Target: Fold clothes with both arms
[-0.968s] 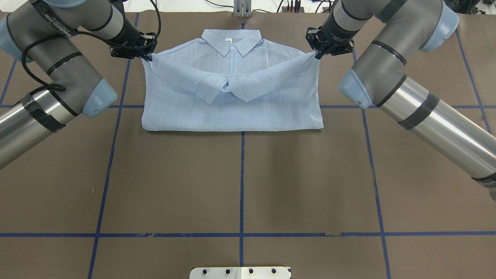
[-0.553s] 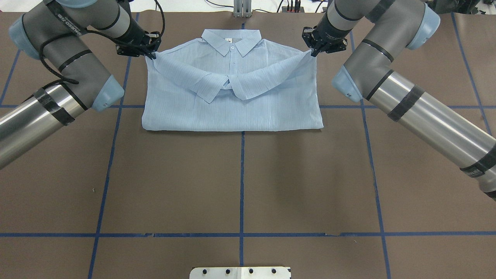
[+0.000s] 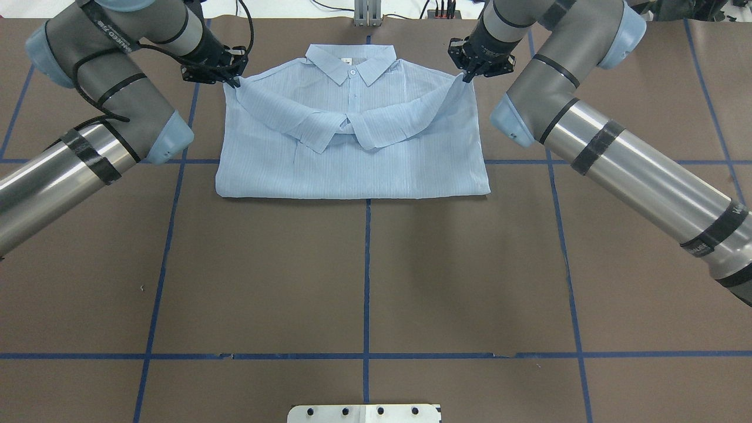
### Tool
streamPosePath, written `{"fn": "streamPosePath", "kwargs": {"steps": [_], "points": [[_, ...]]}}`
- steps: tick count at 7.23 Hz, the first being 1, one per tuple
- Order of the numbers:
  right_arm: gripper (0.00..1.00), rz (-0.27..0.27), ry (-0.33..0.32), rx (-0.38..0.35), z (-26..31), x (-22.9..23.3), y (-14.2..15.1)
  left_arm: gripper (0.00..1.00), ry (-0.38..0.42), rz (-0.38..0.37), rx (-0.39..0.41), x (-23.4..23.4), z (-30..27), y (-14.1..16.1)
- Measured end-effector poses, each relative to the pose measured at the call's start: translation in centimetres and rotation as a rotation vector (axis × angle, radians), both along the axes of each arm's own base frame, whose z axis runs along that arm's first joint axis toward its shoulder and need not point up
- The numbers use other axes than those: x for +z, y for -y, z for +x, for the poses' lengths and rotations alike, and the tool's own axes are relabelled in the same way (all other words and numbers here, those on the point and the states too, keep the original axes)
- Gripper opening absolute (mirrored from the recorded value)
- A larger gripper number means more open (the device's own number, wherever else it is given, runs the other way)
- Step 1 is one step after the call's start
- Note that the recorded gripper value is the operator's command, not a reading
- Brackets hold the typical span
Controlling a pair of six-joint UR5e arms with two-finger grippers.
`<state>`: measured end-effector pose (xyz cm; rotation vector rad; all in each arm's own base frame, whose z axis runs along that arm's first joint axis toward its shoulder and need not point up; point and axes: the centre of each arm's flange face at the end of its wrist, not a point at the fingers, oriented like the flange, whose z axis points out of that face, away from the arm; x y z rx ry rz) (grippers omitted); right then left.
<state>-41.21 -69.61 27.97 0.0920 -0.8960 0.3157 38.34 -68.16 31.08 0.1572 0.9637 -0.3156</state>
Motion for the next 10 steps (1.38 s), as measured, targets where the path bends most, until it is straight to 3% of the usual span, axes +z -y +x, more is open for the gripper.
{"fn": "streamPosePath", "kwargs": {"steps": [4, 6, 8, 9, 10], "points": [[1.00, 0.048, -0.010, -0.048, -0.2, 1.2, -1.1, 1.00, -0.017, 0.002, -0.011, -0.7, -0.3, -0.2], [1.00, 0.089, 0.026, -0.108, -1.5, 5.1, -7.3, 1.00, -0.022, 0.007, -0.015, -2.2, -1.1, -0.7], [0.99, 0.084, 0.026, -0.171, -2.7, 9.0, -13.2, 1.00, -0.030, -0.005, -0.030, -3.3, -1.6, -1.2], [0.88, 0.079, 0.022, -0.192, -3.3, 9.8, -14.8, 1.00, -0.035, -0.008, -0.036, -3.5, -1.8, -1.4], [0.59, 0.073, 0.017, -0.204, -3.7, 10.3, -15.6, 1.00, -0.037, -0.009, -0.038, -3.3, -2.0, -1.7]]}}
